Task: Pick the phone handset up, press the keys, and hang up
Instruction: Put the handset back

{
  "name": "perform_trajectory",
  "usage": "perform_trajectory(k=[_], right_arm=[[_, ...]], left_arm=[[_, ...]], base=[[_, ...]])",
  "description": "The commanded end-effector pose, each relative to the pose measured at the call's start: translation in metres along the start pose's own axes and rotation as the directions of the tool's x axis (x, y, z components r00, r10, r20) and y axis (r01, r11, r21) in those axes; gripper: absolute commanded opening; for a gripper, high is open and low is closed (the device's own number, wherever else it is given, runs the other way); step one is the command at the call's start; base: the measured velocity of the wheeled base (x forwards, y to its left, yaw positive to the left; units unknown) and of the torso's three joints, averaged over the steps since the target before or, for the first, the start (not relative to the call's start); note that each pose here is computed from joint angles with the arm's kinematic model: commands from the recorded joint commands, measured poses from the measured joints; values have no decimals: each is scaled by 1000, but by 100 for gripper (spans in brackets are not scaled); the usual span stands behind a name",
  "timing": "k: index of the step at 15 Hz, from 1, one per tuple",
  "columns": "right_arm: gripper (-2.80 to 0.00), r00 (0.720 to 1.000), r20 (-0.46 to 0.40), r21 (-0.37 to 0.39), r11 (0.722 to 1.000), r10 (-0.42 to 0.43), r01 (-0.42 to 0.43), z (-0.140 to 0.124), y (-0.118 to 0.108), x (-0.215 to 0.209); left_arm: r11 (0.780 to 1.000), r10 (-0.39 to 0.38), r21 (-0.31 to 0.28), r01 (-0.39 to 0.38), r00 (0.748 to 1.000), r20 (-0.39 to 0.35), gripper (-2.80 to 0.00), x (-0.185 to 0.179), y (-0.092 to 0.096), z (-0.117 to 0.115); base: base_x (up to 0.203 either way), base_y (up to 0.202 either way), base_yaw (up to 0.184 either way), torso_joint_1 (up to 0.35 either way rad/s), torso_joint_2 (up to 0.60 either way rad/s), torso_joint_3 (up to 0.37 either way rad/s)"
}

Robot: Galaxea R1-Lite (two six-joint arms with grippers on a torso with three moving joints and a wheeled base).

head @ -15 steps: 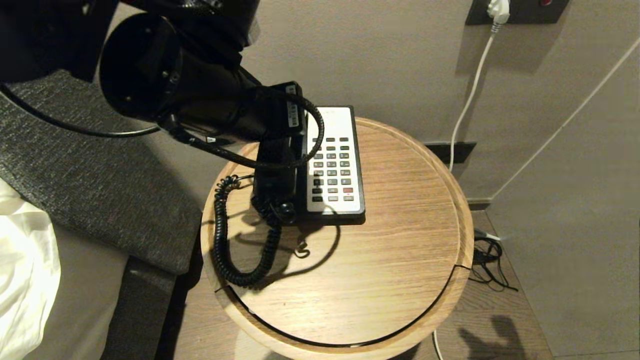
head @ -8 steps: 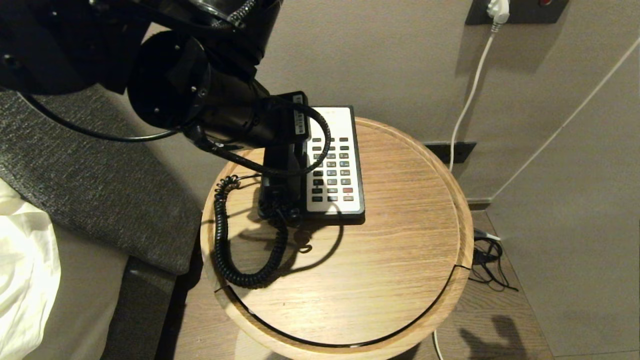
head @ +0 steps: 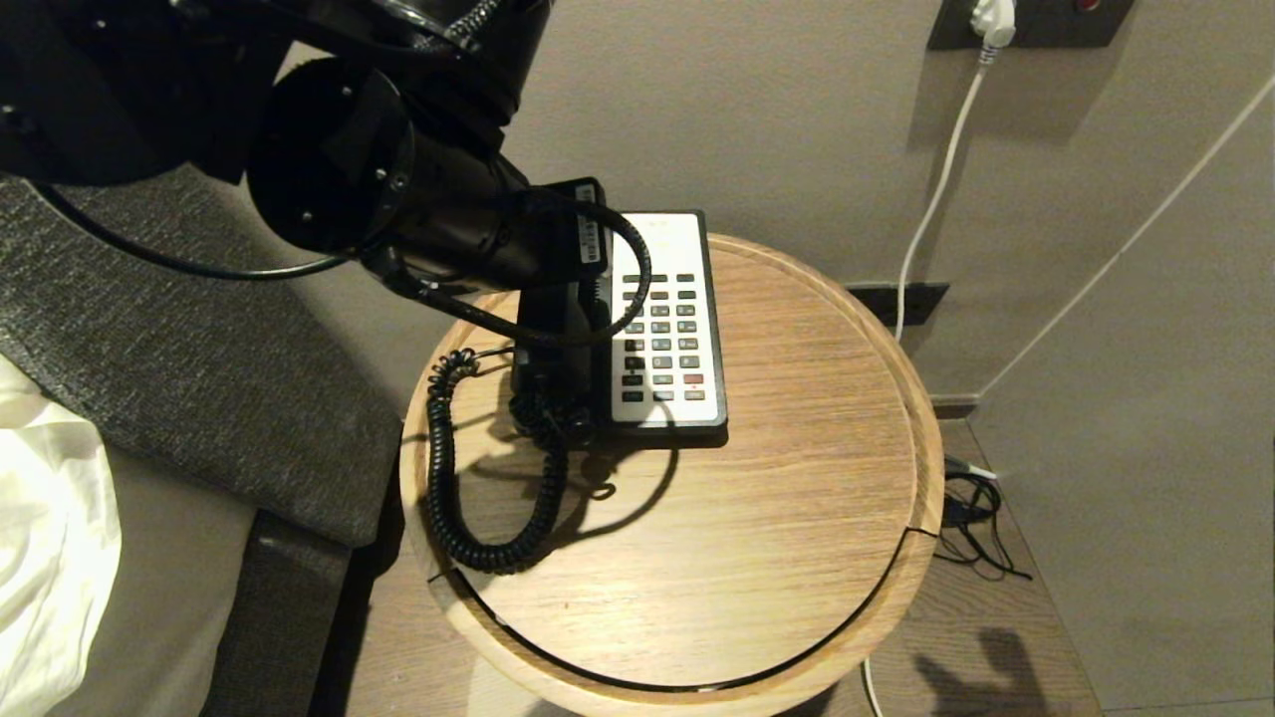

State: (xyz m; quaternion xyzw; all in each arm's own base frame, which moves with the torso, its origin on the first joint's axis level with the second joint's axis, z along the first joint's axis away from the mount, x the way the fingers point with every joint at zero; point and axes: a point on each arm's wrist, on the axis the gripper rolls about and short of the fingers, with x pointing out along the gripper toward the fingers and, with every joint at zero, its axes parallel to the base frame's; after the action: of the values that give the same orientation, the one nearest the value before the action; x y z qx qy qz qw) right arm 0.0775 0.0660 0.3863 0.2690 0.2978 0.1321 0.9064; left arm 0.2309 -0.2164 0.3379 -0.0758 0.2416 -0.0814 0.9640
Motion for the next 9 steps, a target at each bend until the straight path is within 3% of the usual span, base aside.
perform_trajectory(k=[1,9], right_arm=[[-280,1000,-3,3,1000,-5,5,0,0,1],[-280,1000,-2,4,1000,0,0,0,0,0]], left_arm=[[1000,7,-2,-7,1000,-6,-280,2,0,-1],[999,40,27,-38,998,-58,-280,18,-3,-16]], base=[[0,0,0,0,0,0],[0,0,0,0,0,0]])
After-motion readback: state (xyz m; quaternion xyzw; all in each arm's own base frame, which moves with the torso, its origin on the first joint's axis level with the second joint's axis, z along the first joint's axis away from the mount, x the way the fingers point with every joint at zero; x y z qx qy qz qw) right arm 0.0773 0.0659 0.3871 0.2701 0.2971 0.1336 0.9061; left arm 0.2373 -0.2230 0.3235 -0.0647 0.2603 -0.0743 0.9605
